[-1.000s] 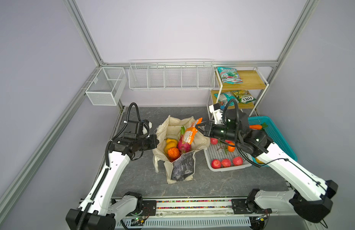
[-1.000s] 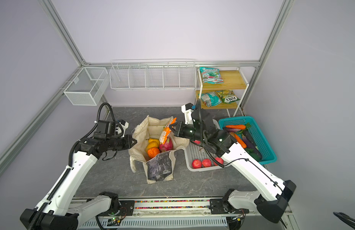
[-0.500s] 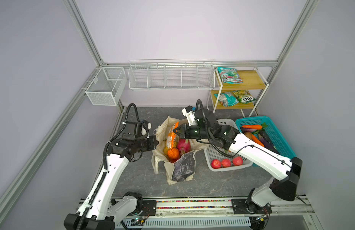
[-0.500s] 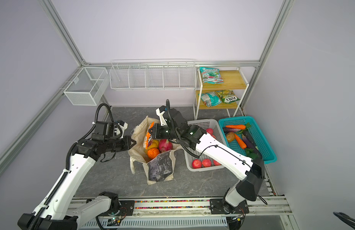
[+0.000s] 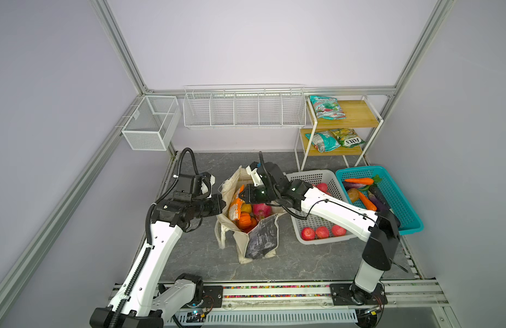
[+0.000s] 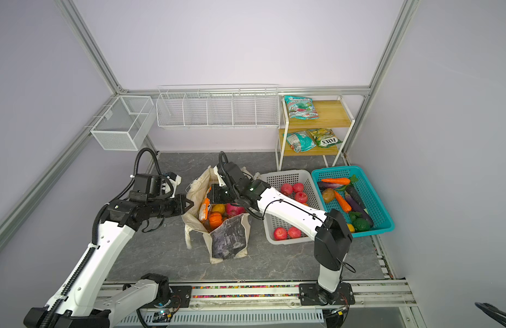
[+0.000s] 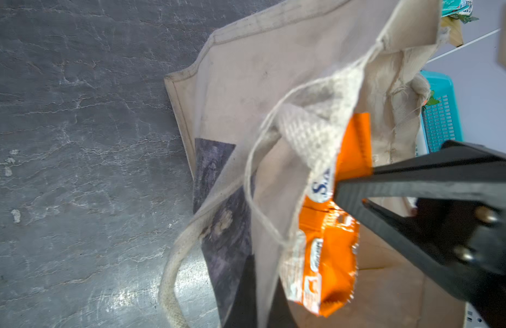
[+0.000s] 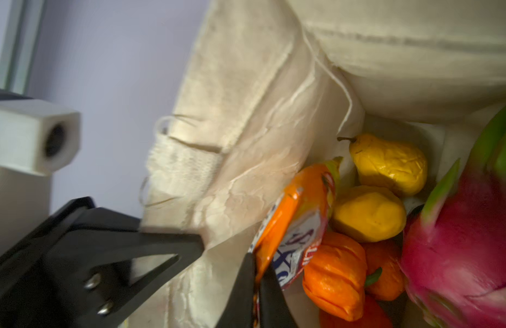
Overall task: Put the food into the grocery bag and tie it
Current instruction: 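Lower the FOX'S bag into the tote and open the right gripper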
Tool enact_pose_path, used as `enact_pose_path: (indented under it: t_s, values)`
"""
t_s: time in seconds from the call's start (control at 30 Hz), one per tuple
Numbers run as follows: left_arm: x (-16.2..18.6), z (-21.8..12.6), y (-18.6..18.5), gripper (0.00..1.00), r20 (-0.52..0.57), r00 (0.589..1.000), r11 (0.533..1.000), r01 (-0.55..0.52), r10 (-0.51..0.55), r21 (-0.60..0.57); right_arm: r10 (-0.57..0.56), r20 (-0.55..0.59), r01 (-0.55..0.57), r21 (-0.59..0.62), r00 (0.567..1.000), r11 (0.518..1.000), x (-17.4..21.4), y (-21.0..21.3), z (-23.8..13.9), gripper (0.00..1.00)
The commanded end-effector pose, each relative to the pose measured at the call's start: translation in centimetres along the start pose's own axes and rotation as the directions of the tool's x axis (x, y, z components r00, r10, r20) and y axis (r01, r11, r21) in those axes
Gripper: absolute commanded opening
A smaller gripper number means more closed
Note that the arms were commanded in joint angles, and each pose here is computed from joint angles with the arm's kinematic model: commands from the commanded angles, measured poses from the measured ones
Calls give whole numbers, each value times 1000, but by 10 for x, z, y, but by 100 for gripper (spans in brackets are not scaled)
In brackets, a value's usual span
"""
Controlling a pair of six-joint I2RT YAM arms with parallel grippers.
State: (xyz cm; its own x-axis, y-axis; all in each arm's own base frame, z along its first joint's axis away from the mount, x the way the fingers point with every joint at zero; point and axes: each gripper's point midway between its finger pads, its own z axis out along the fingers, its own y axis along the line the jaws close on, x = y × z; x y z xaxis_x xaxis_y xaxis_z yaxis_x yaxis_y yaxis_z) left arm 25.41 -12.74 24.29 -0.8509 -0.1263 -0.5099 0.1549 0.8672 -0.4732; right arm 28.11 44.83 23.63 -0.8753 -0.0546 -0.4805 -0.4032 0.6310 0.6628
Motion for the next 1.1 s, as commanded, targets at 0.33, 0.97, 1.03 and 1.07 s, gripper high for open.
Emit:
enact_pose_path:
  t_s: [0.33, 0.97, 1.03, 1.07]
  values:
    - [-1, -12, -8, 0, 12, 1000, 999, -15, 15, 30, -110, 68, 102, 106, 992, 989, -19, 2, -33, 52]
    - [2, -10, -9, 0, 19, 1000, 999, 18, -19, 49, -241, 171, 151, 417, 955, 896, -30, -60, -160, 78]
    - [3, -9, -9, 0, 17, 1000, 998, 25, -26, 56, -205, 167, 112, 443, 965, 889, -24, -83, -166, 79]
    - [4, -7, -9, 0, 14, 999, 998, 30, -31, 57, -186, 162, 93, 456, 969, 885, -21, -96, -167, 80]
